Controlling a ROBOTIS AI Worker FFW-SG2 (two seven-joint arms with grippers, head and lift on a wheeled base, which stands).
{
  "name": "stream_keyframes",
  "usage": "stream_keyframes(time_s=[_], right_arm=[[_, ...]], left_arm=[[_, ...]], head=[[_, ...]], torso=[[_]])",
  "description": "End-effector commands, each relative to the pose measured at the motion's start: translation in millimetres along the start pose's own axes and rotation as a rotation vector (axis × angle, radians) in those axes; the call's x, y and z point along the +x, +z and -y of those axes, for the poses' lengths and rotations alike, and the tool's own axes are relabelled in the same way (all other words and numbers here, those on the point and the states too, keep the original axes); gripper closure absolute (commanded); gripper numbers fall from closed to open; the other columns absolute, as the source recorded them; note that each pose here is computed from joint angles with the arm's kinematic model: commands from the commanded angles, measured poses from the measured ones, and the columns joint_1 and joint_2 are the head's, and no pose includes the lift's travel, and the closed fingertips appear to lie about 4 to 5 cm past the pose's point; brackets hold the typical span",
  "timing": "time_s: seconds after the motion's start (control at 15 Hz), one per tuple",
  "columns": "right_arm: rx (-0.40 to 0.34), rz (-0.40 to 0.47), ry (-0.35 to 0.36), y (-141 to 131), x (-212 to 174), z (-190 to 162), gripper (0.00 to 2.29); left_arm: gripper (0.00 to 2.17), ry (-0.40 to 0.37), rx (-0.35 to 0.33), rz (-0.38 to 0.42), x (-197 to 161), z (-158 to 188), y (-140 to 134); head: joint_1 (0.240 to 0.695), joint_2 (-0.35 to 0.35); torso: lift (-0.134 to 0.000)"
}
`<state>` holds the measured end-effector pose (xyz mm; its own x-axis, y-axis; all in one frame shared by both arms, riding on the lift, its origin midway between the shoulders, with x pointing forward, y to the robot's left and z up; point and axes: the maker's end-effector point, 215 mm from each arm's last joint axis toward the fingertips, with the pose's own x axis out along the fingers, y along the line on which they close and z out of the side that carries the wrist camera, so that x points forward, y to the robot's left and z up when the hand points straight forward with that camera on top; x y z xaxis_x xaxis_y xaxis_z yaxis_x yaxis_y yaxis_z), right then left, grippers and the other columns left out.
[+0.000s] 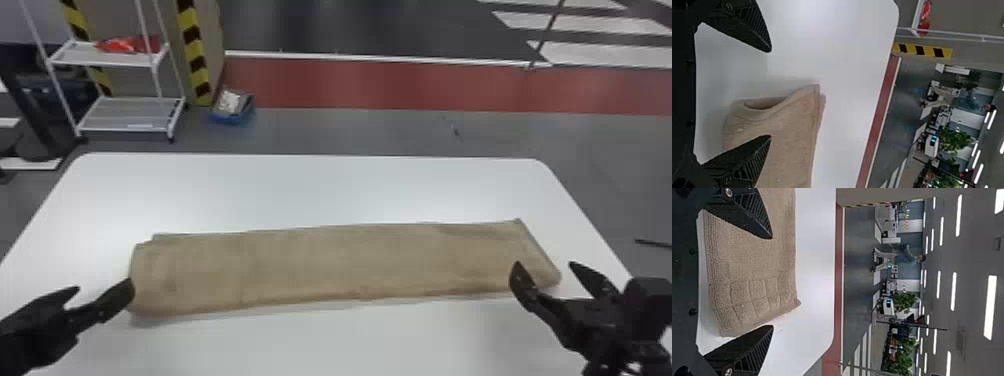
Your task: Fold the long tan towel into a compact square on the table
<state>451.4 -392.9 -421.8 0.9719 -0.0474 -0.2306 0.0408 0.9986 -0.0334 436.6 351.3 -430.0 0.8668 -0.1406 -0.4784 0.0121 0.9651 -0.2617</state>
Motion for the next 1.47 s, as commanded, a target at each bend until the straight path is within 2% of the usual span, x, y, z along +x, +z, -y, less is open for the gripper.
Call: stream_keyframes(time_s=[0.0, 0.13, 0.27, 0.53, 0.67, 0.73, 0.87, 1.0, 1.07, 1.13, 1.2, 1.27, 1.33, 1.4], right_arm=[[0.001, -0.003, 0.004, -1, 1, -4, 0.07], [0.0, 0.0, 0.005, 1, 4, -4, 0.07], [0.005, 0.003, 0.018, 4, 13, -12, 0.07], [0.01, 0.001, 0.033, 3, 23, -22, 0.07], [0.011, -0.001, 0.039, 2, 24, -25, 0.07], [0.009, -0.002, 0.043, 2, 26, -28, 0.07], [0.006, -0.007, 0.049, 0, 31, -32, 0.07], [0.011, -0.009, 0.057, -1, 35, -36, 0.07], [0.013, -0.011, 0.057, -2, 35, -37, 0.07], [0.015, -0.011, 0.057, -2, 35, -37, 0.07], [0.015, -0.011, 0.057, -2, 35, -37, 0.07], [0.016, -0.014, 0.057, -3, 35, -37, 0.07], [0.018, -0.013, 0.057, -3, 35, -37, 0.07], [0.022, -0.015, 0.058, -5, 35, -37, 0.07]], left_arm=[[0.03, -0.008, 0.007, 0.051, 10, -4, 40], [0.04, -0.074, -0.092, -0.081, 31, 8, 14], [0.07, -0.102, -0.109, -0.157, 41, -1, 1], [0.08, -0.135, -0.106, -0.187, 43, -12, 0], [0.09, -0.199, -0.18, -0.252, 42, 3, -11], [0.14, -0.225, -0.197, -0.26, 41, 10, -12], [0.15, -0.236, -0.21, -0.282, 41, 15, -18], [0.28, -0.275, -0.226, -0.291, 38, 25, -20], [0.52, -0.285, -0.218, -0.297, 38, 28, -22], [0.88, -0.298, -0.208, -0.304, 40, 35, -24], [1.28, -0.309, -0.205, -0.308, 40, 40, -25], [1.84, -0.317, -0.199, -0.316, 41, 45, -28], [2.15, -0.308, -0.194, -0.326, 42, 45, -31], [2.15, -0.318, -0.188, -0.327, 41, 48, -31]], head=[[0.695, -0.06], [0.695, -0.044], [0.695, -0.053], [0.695, -0.034], [0.695, -0.025], [0.695, -0.029], [0.695, -0.039], [0.695, -0.043], [0.695, -0.043], [0.695, -0.049], [0.695, -0.053], [0.695, -0.058], [0.695, -0.062], [0.695, -0.067]], torso=[[-0.113], [-0.113], [-0.113], [-0.113], [-0.113], [-0.113], [-0.113], [-0.113], [-0.113], [-0.113], [-0.113], [-0.113], [-0.113], [-0.113]])
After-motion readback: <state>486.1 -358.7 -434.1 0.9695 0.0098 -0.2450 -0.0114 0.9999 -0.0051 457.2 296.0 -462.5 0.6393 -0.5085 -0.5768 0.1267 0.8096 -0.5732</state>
